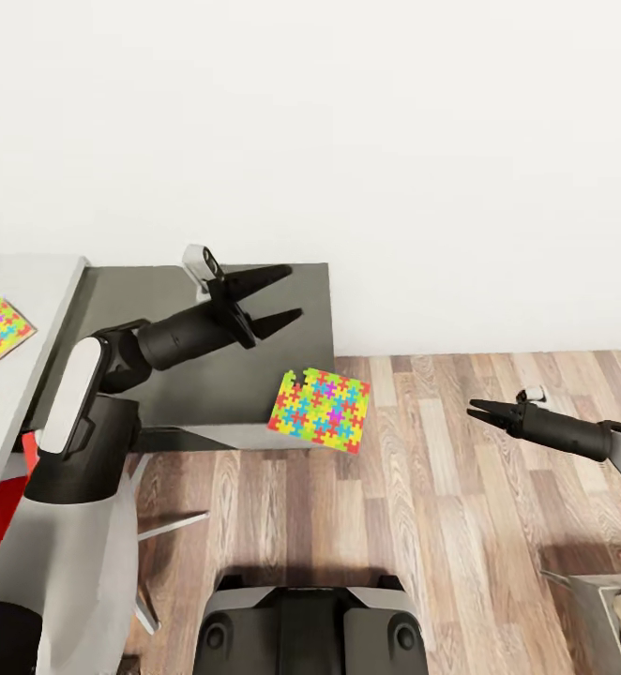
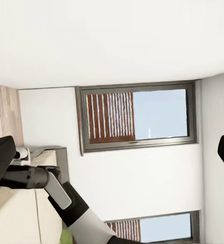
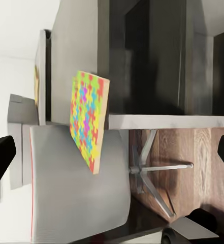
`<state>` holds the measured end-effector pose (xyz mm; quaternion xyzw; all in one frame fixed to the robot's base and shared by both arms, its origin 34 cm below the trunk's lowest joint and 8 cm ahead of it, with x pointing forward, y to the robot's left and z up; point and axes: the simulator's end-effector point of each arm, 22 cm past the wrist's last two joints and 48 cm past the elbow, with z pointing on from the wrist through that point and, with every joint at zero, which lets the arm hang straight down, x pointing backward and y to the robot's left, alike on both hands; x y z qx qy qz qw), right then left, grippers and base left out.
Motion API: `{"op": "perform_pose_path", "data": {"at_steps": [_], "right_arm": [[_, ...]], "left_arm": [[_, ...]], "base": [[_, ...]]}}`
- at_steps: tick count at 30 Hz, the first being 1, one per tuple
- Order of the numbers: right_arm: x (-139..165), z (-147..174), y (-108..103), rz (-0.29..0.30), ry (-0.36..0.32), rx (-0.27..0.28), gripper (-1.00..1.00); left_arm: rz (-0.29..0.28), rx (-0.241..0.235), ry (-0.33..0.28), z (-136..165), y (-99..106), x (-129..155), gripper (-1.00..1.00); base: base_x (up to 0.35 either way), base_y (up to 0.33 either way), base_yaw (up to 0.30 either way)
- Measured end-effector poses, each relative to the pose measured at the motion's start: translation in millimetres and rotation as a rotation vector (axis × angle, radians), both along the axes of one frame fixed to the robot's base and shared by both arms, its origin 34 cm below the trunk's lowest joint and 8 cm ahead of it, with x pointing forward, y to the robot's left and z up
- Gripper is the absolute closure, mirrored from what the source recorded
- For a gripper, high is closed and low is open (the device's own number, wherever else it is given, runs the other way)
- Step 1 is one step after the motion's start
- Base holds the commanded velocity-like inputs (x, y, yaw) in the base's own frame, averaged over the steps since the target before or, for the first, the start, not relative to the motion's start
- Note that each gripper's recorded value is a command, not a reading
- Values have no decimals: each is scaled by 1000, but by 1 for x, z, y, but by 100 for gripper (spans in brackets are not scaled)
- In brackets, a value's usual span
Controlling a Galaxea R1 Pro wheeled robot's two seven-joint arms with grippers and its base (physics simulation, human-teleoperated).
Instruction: Put all the toys in the child's room - the three board games (two on the bed and one on the table), the two jigsaw puzzles on the table, and the tennis ball on the table - inside the toy box on the table in the child's room.
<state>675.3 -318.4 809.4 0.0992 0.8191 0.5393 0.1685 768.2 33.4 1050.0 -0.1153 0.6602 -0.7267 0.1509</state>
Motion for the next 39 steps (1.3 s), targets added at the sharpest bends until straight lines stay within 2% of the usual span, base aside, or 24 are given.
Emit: {"op": "perform_pose_path", "data": {"at_steps": [16, 33, 39], "right_arm": [[1, 11, -12, 5, -15, -2, -100], [0, 22, -20, 10, -31, 19, -100], [0, 23, -20, 10, -31, 19, -100]], "left_arm": [[-1, 15, 1, 0, -1, 0, -100], [5, 92, 34, -18, -4, 2, -100], [9, 106, 39, -21, -1, 3, -100]], "base": [[0, 0, 232], [0, 0, 38], [0, 0, 6]]}}
